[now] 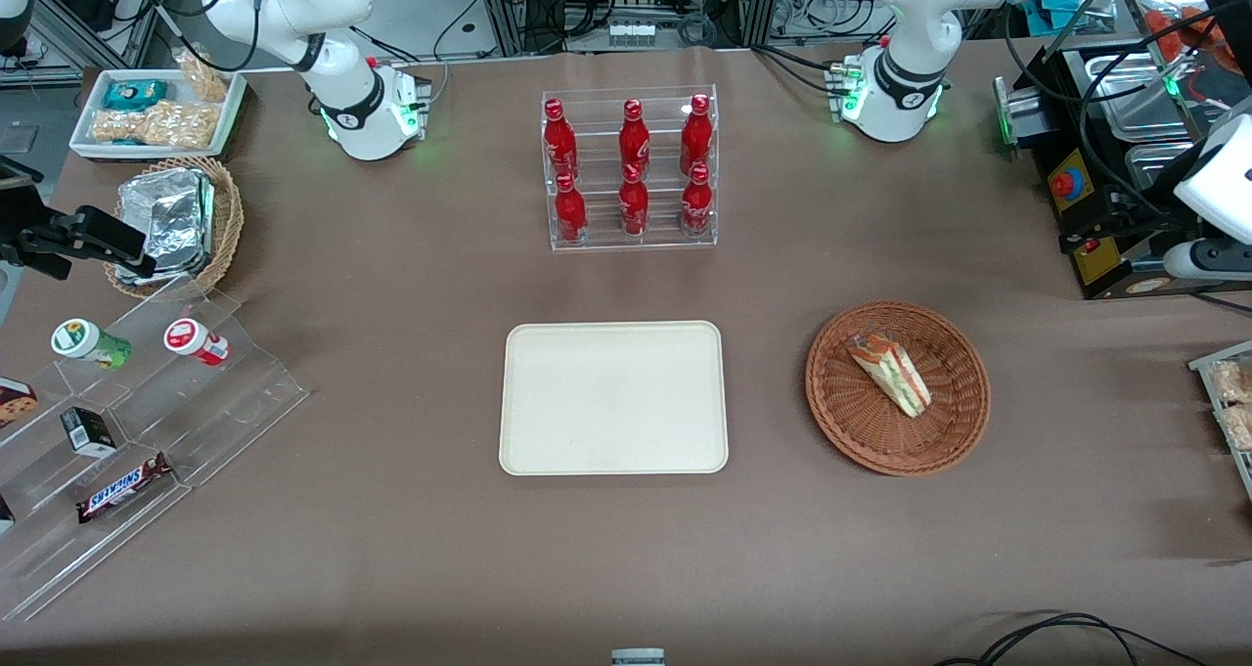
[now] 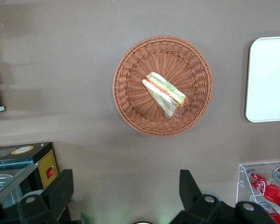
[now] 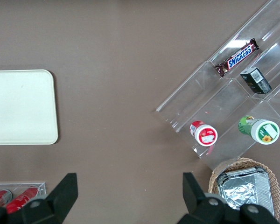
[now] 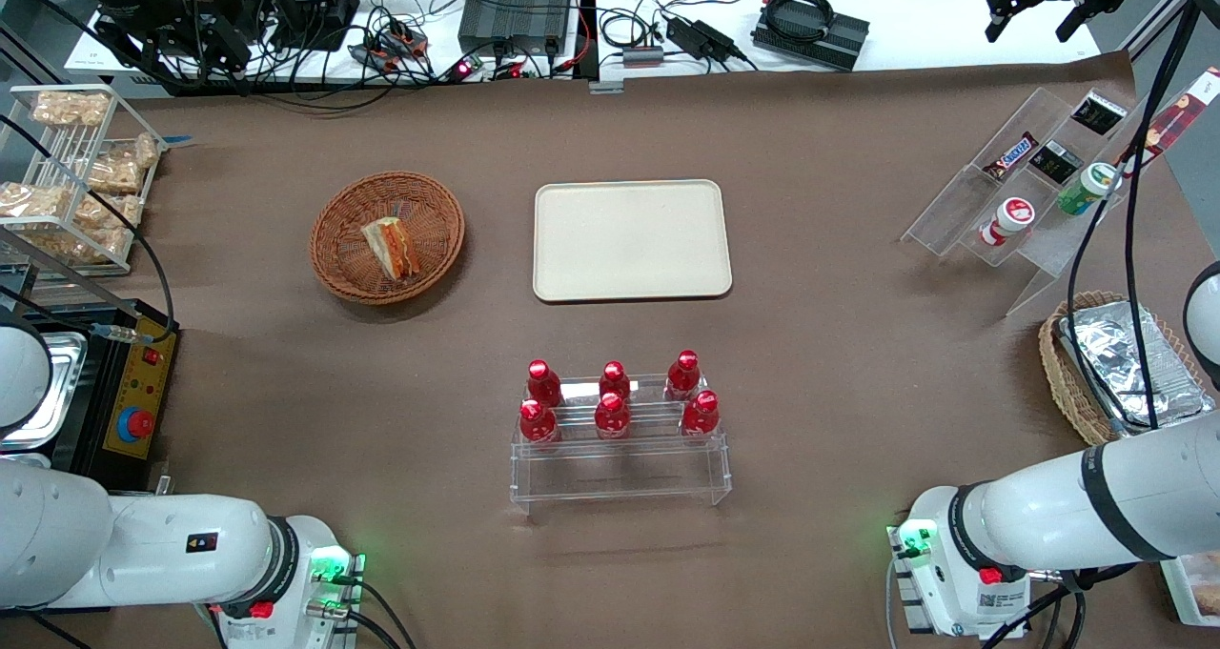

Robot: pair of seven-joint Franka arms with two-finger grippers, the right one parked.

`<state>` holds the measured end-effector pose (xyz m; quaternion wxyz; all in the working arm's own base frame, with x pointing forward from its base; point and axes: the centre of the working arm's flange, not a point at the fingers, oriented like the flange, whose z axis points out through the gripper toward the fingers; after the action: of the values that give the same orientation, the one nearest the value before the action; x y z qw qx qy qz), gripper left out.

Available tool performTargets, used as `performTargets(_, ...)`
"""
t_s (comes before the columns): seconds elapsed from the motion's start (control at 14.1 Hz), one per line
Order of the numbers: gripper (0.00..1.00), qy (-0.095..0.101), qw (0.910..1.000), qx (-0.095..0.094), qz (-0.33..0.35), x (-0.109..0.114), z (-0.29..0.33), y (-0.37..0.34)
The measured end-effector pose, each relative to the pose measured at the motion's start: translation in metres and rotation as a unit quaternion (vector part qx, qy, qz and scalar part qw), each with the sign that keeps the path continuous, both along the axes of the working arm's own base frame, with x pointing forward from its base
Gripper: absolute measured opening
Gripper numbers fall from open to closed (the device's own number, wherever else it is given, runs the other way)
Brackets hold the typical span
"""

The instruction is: Place sandwich from basket to tray

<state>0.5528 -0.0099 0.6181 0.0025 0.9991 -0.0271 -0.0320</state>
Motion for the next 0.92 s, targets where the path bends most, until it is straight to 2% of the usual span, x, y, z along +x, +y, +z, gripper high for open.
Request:
performTargets(0.64,1.0,0.003,0.9996,0.002,0.029,0.0011,-0.0022,0.0004)
performTargets(0.92,1.0,0.022,0.9994,0.003,0.026,-0.0021,-0.0086,-0.0021)
